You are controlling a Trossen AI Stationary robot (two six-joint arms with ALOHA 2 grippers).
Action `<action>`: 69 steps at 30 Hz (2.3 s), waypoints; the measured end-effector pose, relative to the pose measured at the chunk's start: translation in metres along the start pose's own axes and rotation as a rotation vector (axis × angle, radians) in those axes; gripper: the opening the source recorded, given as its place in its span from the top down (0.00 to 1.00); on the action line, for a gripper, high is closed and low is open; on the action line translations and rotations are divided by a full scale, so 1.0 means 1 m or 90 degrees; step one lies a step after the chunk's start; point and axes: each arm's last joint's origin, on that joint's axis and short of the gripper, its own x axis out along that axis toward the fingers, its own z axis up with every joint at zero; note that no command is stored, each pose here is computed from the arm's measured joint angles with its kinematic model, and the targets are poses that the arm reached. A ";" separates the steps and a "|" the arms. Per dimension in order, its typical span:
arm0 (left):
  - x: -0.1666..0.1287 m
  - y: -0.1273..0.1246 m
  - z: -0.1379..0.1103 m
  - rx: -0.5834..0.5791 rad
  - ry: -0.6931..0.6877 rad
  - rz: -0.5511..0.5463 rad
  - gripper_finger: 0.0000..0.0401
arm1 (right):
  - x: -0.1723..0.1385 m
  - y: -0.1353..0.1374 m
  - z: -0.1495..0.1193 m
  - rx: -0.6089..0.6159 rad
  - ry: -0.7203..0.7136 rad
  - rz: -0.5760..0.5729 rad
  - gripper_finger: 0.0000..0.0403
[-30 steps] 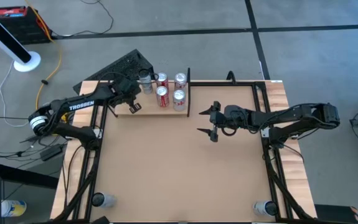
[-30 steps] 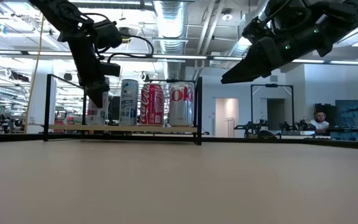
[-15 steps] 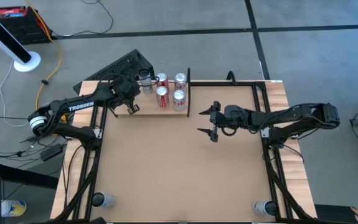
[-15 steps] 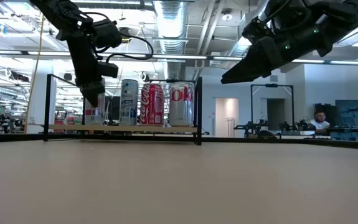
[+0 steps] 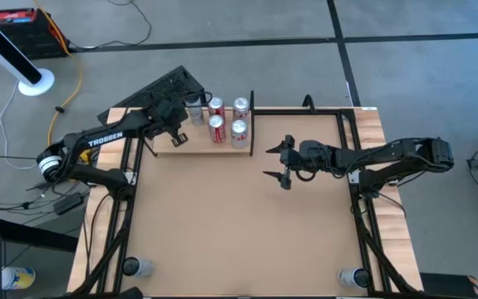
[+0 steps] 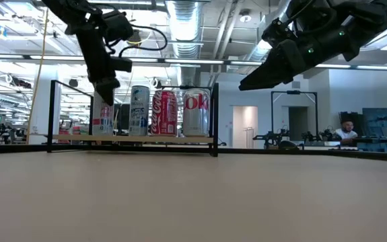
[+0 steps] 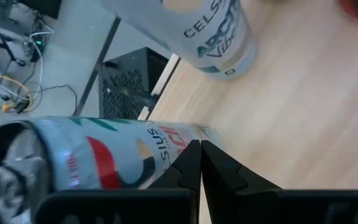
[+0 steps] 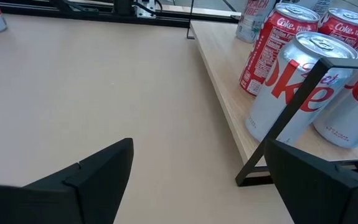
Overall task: Place canned beverage on shelf
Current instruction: Put the top white and pink soda can on the shelf
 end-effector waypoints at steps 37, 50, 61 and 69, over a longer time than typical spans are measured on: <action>-0.003 0.046 -0.038 -0.113 0.063 0.016 1.00 | 0.000 0.001 -0.003 0.010 0.018 0.005 0.05; 0.000 0.059 -0.037 -0.141 0.026 0.027 1.00 | 0.000 0.001 -0.003 0.009 0.018 0.004 0.05; 0.003 0.072 -0.040 -0.164 0.003 0.045 1.00 | 0.000 0.001 -0.002 0.007 0.017 0.004 0.05; 0.005 0.080 -0.041 -0.185 -0.021 0.044 1.00 | 0.000 0.001 -0.002 0.004 0.012 0.004 0.05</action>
